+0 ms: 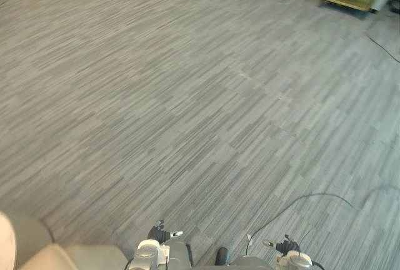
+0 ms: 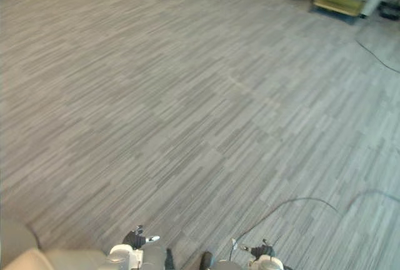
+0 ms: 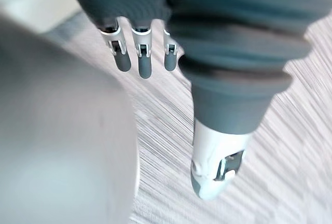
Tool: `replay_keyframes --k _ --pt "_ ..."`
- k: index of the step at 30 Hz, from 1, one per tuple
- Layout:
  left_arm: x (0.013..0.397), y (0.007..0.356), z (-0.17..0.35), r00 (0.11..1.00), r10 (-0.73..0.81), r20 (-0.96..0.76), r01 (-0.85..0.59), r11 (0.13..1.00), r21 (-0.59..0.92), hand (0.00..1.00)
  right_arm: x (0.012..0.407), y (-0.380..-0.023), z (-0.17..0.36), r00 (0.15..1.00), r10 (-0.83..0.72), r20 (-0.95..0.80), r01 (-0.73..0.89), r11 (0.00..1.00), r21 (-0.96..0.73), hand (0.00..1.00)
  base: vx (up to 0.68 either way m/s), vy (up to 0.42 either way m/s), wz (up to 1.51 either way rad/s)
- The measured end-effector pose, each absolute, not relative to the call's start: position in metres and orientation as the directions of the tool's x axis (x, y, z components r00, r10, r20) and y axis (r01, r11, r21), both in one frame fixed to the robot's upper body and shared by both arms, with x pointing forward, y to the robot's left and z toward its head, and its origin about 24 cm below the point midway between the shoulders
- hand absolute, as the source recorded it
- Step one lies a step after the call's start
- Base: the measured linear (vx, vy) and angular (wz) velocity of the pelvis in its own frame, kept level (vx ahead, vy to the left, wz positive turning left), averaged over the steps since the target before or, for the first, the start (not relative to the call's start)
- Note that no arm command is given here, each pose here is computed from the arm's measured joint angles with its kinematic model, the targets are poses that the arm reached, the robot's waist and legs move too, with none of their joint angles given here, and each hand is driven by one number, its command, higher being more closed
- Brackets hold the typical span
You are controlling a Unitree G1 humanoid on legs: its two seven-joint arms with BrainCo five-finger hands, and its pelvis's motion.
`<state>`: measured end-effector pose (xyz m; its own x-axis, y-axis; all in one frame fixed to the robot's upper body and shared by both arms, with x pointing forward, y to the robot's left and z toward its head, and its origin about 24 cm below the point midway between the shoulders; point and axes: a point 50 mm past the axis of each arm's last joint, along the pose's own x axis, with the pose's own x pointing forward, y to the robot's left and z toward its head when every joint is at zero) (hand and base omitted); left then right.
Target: Pick up cushions and gather them together orderly.
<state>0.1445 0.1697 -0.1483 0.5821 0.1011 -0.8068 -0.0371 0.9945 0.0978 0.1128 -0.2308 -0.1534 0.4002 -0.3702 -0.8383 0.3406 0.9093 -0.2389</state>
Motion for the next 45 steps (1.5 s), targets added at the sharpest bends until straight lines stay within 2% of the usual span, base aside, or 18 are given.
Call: replay_keyframes --k 7,10,18,23,25,29,32,40,45 --pt "0.146 0.173 -0.146 0.594 0.12 -0.796 -0.078 0.993 0.091 0.0 0.101 -0.217 -0.157 0.382 -0.368 -0.848 0.424 0.885 -0.193 0.0 0.35 0.113 -0.98" --pt "0.146 0.173 -0.146 0.593 0.129 -0.795 -0.088 0.992 0.095 0.0 0.11 -0.213 -0.152 0.43 -0.363 -0.826 0.425 0.889 -0.169 0.0 0.3 0.064 -0.72" --pt "0.149 0.173 -0.146 0.589 0.136 -0.797 -0.098 0.991 0.096 0.0 0.125 -0.211 -0.148 0.477 -0.362 -0.801 0.435 0.889 -0.142 0.0 0.42 -0.116 -0.24" --pt "0.144 0.165 -0.151 0.556 0.122 -0.822 -0.114 0.991 0.07 0.0 0.118 -0.225 -0.149 0.432 -0.393 -0.812 0.465 0.868 -0.173 0.0 0.65 -0.27 -0.09" --pt "0.143 0.164 -0.149 0.571 0.13 -0.81 -0.144 0.988 0.057 0.0 0.11 -0.22 -0.152 0.421 -0.382 -0.822 0.455 0.873 -0.173 0.0 0.53 -0.139 0.17" --pt "0.153 0.168 -0.14 0.623 0.149 -0.768 -0.169 0.984 0.054 0.0 0.128 -0.203 -0.148 0.48 -0.344 -0.807 0.457 0.883 -0.105 0.0 0.54 -0.03 -0.22" --pt "0.161 0.169 -0.136 0.654 0.152 -0.741 -0.168 0.984 0.053 0.0 0.132 -0.201 -0.147 0.487 -0.34 -0.805 0.457 0.884 -0.097 0.0 0.43 0.098 -0.31" --pt "0.158 0.179 -0.137 0.649 0.172 -0.741 -0.179 0.981 0.072 0.0 0.118 -0.191 -0.153 0.452 -0.32 -0.833 0.463 0.882 -0.087 0.0 0.6 0.23 -0.14" --pt "0.15 0.172 -0.144 0.607 0.14 -0.782 -0.132 0.988 0.075 0.0 0.108 -0.19 -0.156 0.441 -0.312 -0.842 0.46 0.884 -0.086 0.0 0.56 0.111 0.11"
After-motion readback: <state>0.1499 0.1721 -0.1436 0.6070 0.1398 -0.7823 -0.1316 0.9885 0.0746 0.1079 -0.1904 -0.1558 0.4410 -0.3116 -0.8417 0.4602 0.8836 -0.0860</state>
